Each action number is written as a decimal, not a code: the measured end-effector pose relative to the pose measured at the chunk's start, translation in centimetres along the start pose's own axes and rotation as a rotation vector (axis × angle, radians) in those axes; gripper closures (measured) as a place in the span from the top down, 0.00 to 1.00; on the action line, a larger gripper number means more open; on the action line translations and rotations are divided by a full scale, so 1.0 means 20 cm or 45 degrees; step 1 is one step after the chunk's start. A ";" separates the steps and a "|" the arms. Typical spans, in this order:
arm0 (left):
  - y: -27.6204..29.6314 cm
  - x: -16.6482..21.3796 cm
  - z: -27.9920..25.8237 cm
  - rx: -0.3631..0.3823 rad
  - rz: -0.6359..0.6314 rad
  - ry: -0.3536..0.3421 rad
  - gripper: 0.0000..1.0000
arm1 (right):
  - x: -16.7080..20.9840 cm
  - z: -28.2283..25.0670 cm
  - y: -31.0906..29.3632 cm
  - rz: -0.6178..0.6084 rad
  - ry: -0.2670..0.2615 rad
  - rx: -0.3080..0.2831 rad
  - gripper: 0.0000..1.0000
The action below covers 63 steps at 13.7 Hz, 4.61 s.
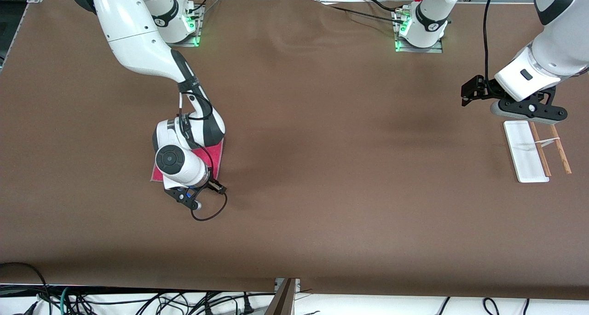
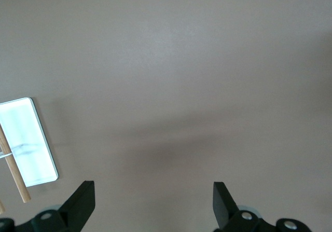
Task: Pass towel and hang on rack
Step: 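Reach the right gripper down to the pink towel's corner, then pinch the towel corner with the right gripper and lift it, then carry the towel toward center while the left gripper reaches toward it, then grasp the hanging towel with the left gripper below the right gripper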
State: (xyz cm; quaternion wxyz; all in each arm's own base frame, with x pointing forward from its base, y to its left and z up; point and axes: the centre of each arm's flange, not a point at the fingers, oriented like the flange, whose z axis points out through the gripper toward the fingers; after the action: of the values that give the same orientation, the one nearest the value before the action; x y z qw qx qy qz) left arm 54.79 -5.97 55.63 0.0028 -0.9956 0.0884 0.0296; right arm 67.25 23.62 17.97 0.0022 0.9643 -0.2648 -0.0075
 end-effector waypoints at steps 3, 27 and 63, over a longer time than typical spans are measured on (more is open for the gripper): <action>0.00 0.00 0.00 0.000 0.000 0.000 1.00 | 0.00 0.00 0.00 0.002 -0.003 0.003 0.43; 0.03 -0.01 0.00 0.000 0.016 -0.019 1.00 | -0.36 -1.41 -0.31 0.360 -0.832 0.284 0.02; 0.62 0.48 1.00 -1.147 1.466 0.674 0.78 | -1.18 -1.90 -0.91 1.037 -1.215 0.581 0.02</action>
State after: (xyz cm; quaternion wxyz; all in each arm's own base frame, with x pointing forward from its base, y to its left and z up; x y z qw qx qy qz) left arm 60.80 -19.69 35.11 -0.4392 -0.6720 0.5687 -0.1792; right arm 56.82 51.34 56.13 -0.3166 0.6545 -0.5747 -0.3757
